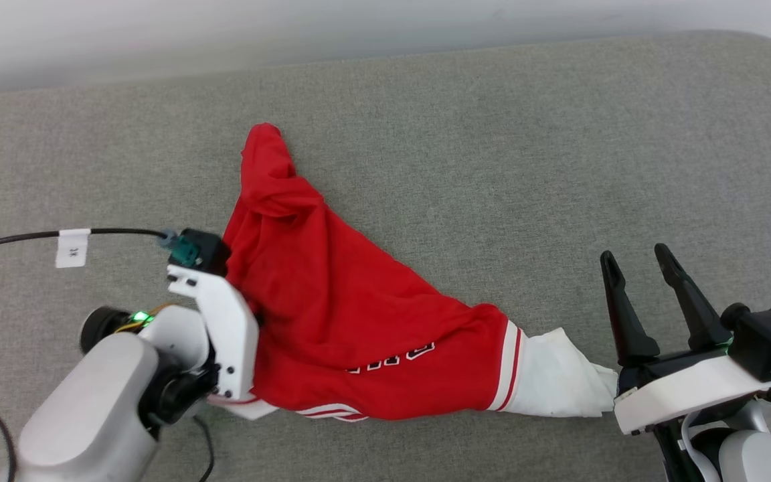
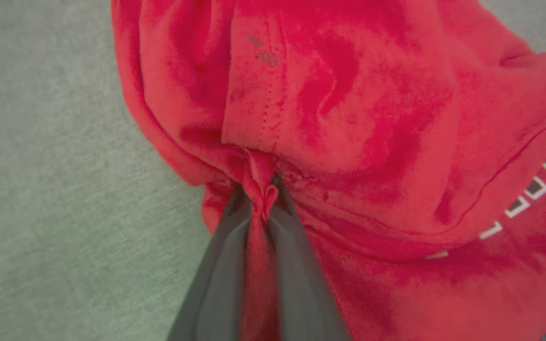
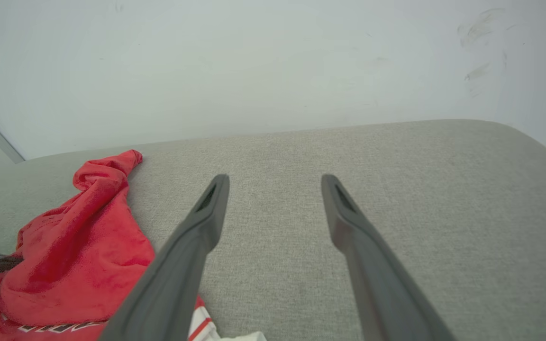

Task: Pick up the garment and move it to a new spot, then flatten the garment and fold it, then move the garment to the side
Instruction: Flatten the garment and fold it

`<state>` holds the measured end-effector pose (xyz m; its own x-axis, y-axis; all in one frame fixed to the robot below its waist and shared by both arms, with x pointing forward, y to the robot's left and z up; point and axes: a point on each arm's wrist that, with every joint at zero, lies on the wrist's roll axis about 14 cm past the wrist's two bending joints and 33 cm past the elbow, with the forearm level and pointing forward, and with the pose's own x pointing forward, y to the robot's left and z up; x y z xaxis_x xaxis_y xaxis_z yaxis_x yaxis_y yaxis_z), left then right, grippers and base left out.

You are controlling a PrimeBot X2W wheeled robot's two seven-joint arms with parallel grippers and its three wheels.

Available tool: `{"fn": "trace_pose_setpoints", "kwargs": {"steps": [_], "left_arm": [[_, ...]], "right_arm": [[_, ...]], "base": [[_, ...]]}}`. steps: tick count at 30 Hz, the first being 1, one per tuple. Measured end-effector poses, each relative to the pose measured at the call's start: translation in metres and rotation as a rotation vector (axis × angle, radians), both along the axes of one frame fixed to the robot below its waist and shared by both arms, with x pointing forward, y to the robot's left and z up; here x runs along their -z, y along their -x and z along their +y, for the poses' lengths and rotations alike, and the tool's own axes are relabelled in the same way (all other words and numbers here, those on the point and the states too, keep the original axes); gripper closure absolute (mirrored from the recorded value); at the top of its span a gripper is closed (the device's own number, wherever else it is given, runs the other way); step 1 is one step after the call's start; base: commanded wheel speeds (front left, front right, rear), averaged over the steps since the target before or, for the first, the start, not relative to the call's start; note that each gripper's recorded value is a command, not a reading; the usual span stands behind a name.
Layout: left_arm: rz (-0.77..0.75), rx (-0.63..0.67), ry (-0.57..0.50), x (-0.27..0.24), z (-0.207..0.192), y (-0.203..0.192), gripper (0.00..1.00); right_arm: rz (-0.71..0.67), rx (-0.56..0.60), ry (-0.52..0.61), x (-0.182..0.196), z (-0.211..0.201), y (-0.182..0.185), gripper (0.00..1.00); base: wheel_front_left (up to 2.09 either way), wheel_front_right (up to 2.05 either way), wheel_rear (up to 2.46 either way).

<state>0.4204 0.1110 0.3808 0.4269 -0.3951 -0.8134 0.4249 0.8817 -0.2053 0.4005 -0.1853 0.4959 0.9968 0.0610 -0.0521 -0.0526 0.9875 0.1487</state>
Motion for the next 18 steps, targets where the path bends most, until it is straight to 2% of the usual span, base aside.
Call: {"fn": "trace_pose_setpoints", "kwargs": {"steps": [6,11,14,15,18], "left_arm": [[-0.261,0.046,0.094,-0.055,-0.039,-0.037,1.00],[-0.365,0.117,0.130,-0.075,-0.082,-0.056,1.00],[-0.352,0.202,0.114,-0.062,-0.112,-0.050,1.00],[-0.275,0.305,0.098,-0.035,-0.138,-0.028,1.00],[-0.222,0.377,0.095,-0.017,-0.156,-0.008,1.00]], "right_arm": [[-0.005,-0.021,0.007,-0.005,0.004,0.000,0.00],[0.000,-0.030,0.011,-0.005,0.006,-0.002,0.00],[0.009,-0.017,0.016,-0.002,0.001,-0.001,0.00],[0.021,0.000,0.019,0.001,-0.004,0.000,0.00],[0.027,0.018,0.022,0.003,-0.010,0.002,0.00]], "base": [[0.00,0.00,0.00],[0.00,0.00,0.00],[0.00,0.00,0.00],[0.00,0.00,0.00],[0.00,0.00,0.00]]}}
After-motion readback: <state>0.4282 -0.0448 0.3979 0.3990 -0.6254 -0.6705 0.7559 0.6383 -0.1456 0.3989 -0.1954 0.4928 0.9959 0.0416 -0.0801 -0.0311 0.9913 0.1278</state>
